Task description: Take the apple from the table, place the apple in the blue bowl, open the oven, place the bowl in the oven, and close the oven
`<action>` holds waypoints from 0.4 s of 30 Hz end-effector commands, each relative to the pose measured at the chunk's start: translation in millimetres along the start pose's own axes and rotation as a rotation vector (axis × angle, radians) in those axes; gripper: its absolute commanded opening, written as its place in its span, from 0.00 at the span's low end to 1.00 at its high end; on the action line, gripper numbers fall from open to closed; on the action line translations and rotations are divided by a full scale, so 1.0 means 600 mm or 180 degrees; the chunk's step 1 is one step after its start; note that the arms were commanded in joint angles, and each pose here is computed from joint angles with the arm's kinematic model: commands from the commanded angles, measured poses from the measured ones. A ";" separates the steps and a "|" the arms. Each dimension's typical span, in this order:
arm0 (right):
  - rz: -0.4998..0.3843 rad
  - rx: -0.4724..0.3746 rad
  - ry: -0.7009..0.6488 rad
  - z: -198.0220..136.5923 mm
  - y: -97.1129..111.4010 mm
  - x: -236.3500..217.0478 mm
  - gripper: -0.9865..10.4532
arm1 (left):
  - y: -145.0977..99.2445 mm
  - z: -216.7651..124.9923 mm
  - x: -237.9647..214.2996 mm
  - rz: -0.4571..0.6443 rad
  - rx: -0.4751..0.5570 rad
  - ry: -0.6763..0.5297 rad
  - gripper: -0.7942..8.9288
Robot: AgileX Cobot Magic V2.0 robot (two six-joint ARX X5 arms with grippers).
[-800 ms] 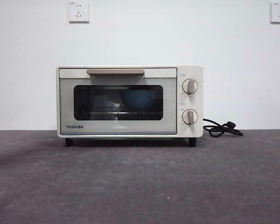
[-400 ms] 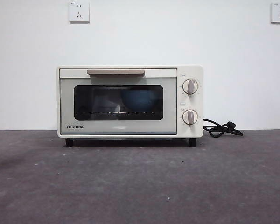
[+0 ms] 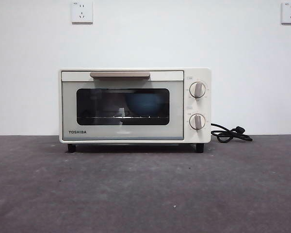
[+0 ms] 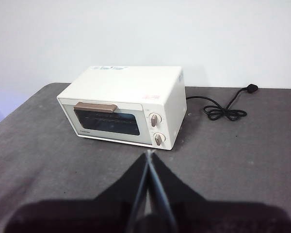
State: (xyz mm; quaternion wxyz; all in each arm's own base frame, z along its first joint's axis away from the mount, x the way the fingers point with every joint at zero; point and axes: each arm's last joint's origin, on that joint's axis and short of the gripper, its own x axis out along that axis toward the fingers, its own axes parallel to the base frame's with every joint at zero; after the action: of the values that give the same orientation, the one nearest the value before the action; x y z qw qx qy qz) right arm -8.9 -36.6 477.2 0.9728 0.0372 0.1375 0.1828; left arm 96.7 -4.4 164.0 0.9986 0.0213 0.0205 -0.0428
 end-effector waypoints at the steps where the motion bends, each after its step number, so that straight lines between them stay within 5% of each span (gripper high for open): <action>1: -0.0031 -0.0025 0.0063 -0.005 -0.002 0.000 0.09 | 0.000 -0.022 0.000 0.0013 -0.0041 0.0344 0.08; 12: -0.0032 -0.0026 0.0063 -0.005 -0.001 0.000 0.09 | 0.002 -0.024 0.000 0.0114 -0.0157 0.0397 0.08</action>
State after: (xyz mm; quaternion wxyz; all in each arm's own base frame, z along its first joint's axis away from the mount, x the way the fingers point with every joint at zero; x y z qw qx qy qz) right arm -8.8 -36.5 477.2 0.9728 0.0370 0.1375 0.1826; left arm 95.7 -3.0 152.3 0.9963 0.0046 0.0817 -0.0259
